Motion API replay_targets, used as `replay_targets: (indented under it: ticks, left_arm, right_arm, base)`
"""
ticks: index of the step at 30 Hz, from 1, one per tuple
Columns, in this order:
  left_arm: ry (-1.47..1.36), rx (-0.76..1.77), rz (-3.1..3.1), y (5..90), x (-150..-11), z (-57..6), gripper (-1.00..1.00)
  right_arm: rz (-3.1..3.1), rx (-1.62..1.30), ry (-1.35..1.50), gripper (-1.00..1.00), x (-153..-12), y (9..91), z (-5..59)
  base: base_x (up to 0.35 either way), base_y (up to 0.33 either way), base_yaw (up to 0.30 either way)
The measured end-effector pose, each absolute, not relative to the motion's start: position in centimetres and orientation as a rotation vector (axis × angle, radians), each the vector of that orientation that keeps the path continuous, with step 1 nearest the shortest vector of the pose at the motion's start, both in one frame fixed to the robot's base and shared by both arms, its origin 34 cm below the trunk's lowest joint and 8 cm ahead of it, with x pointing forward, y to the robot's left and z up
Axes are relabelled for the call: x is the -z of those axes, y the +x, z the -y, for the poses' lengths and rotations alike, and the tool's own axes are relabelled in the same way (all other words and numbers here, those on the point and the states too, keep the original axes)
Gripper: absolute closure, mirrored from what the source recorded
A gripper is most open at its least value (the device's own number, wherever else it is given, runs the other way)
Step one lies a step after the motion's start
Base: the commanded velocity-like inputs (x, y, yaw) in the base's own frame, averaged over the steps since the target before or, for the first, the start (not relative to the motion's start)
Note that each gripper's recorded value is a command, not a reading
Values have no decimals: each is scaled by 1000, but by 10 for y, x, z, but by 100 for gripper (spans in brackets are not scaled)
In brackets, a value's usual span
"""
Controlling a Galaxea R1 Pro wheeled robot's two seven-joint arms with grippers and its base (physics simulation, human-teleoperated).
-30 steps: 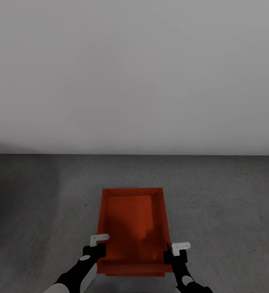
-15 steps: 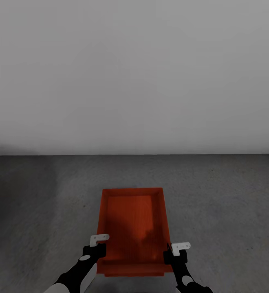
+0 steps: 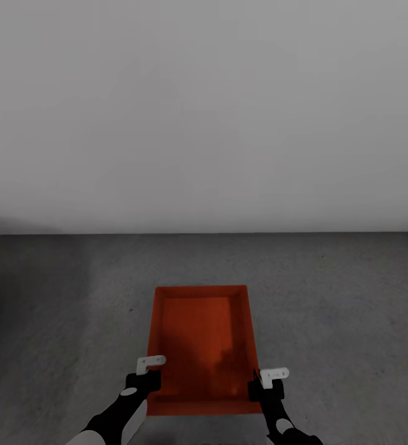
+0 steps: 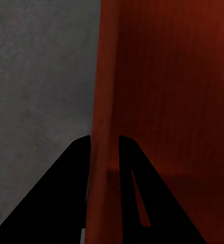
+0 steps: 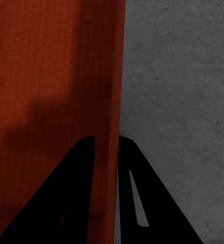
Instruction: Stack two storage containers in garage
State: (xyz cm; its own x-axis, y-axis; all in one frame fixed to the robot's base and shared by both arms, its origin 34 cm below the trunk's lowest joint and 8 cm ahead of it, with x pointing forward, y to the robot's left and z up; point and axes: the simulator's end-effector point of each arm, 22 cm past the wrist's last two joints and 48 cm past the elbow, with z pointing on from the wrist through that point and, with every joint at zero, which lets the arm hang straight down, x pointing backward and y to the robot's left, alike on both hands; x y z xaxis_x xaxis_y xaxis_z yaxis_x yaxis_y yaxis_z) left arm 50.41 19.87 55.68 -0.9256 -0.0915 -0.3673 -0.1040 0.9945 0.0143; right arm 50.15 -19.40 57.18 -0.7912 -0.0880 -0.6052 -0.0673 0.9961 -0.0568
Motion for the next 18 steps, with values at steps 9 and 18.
replay_targets:
  ticks: [9,18]
  left_arm:
    - [-140,-47,-2762,504,-557,-199,100]
    - [-140,-47,-2763,504,-557,-199,100]
  right_arm:
    - [-2486,42,-108,100,-572,502,194]
    - [-2486,42,-108,100,-572,502,194]
  base:
    - [-2,2,0]
    - [-11,0,0]
